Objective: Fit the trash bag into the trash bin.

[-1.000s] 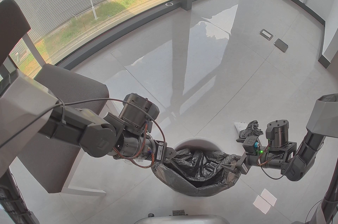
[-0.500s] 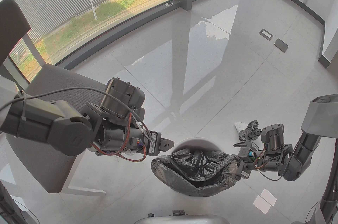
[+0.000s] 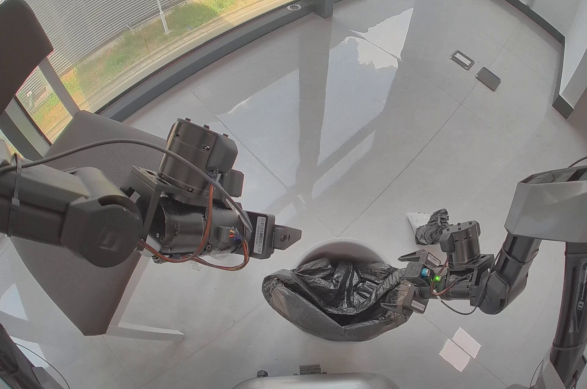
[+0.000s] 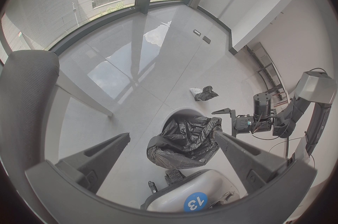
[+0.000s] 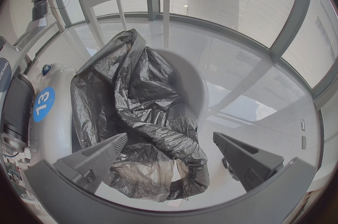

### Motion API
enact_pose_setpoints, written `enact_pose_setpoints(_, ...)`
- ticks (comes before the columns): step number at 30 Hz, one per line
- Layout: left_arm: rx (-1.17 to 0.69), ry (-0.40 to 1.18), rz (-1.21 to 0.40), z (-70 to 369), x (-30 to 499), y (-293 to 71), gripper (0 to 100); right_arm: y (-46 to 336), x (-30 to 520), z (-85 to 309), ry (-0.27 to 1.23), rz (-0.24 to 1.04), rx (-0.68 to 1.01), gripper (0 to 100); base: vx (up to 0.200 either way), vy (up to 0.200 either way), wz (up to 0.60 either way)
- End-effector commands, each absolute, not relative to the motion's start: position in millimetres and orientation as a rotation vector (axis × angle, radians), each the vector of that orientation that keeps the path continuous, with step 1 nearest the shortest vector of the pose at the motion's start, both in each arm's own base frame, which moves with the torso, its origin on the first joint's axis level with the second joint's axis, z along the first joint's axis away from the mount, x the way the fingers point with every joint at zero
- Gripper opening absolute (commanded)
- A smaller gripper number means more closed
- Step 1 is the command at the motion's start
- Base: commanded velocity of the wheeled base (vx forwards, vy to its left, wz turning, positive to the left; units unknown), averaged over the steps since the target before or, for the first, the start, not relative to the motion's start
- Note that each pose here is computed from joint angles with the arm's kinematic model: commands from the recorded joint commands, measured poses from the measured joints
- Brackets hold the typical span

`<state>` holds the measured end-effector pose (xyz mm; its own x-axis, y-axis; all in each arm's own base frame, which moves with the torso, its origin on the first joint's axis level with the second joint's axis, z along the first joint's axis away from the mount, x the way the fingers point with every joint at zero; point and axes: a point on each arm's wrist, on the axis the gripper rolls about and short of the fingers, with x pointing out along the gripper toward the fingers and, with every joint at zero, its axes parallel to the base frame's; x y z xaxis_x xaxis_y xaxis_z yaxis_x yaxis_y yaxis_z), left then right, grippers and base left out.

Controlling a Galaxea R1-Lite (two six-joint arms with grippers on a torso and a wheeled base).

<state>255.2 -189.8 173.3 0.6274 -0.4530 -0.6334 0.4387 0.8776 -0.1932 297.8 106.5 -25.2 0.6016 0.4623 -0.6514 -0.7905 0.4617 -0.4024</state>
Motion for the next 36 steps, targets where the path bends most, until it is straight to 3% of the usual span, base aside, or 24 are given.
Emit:
enact_pose_setpoints(1, -0.029, 0.713, -0.514, 179.5, 252.7, -187.7, 100, 103.8, 312.8, -34.6, 0.494, 0.788, -0.744, 100, 0.0, 0.0, 0.0)
enact_pose_setpoints(16, -0.041, 0.684, -0.518, 181.4, 254.7, -188.6, 100, 106.2, 330.7, -34.8, 0.458, 0.761, -0.724, 100, 0.0, 0.0, 0.0)
enact_pose_setpoints(17, -0.045, 0.684, -0.516, 181.9, 254.8, -188.0, 100, 107.4, 330.9, -31.9, 0.451, 0.759, -0.719, 0, 0.0, 0.0, 0.0)
enact_pose_setpoints(36, -0.041, 0.706, -0.508, 177.7, 243.0, -178.8, 100, 119.7, 334.2, 4.2, 0.361, 0.728, -0.637, 0, 0.0, 0.0, 0.0)
